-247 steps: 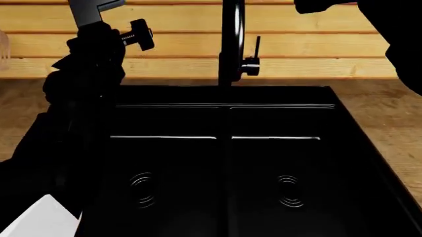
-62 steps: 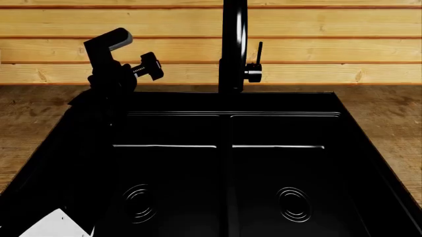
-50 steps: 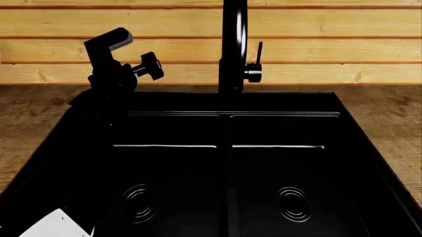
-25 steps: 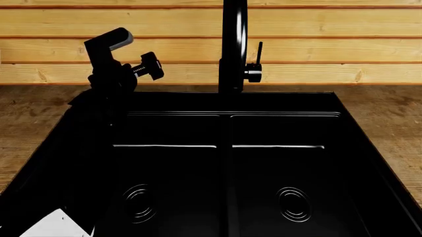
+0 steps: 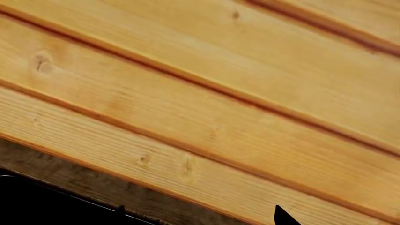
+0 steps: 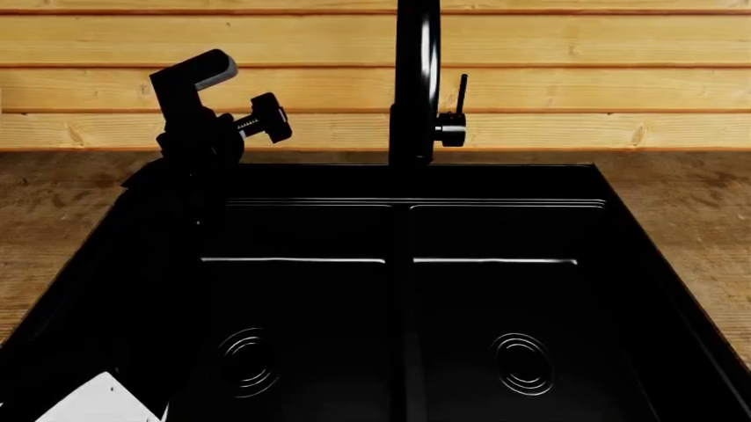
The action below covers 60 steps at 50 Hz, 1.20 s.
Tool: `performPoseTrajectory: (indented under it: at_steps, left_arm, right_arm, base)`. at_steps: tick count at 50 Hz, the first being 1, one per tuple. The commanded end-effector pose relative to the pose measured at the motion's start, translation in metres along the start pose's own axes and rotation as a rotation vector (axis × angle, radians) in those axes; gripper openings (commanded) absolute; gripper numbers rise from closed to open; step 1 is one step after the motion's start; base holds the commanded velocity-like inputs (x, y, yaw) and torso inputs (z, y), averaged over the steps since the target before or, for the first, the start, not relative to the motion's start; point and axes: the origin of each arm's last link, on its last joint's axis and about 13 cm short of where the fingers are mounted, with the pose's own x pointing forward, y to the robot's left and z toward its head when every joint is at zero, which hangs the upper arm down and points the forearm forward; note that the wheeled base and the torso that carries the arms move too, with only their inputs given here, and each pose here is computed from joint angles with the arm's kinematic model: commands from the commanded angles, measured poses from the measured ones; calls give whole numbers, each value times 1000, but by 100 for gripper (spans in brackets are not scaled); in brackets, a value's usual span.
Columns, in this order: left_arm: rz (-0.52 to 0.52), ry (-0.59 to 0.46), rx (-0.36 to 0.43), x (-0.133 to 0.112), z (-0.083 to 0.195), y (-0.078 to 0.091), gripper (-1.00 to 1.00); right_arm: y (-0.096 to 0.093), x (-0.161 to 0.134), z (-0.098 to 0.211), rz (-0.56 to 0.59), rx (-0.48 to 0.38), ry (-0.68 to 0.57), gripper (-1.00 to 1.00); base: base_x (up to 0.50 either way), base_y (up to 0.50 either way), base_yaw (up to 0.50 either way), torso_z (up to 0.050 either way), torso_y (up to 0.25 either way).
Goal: Pick the salami from the plate and place it on the cutting board. Then pick the condiment bottle from the cabinet and place it next to the cutting board.
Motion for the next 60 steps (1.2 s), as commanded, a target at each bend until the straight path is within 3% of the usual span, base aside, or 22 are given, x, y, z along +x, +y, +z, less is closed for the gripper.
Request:
performPoseTrajectory:
  at_steps: [1,13,37,60]
  left_arm:
    - [-2,0,-2,0,0,0,100]
    - [-2,-2,-5,0,0,0,100]
    - [-9,-7,-10,0,1,0,100]
    - [-16,-7,-6,0,0,0,100]
  right_arm:
    - [4,-15,15,34,8,-45,-100]
    - [7,-30,10,86,24,37,-100]
    - [19,-76,25,278,40,74,-100]
    - [20,-109,15,413,105,135,-100]
  base:
    - [0,0,0,0,0]
    - [0,0,0,0,0]
    - [0,0,0,0,0]
    - [0,0,0,0,0]
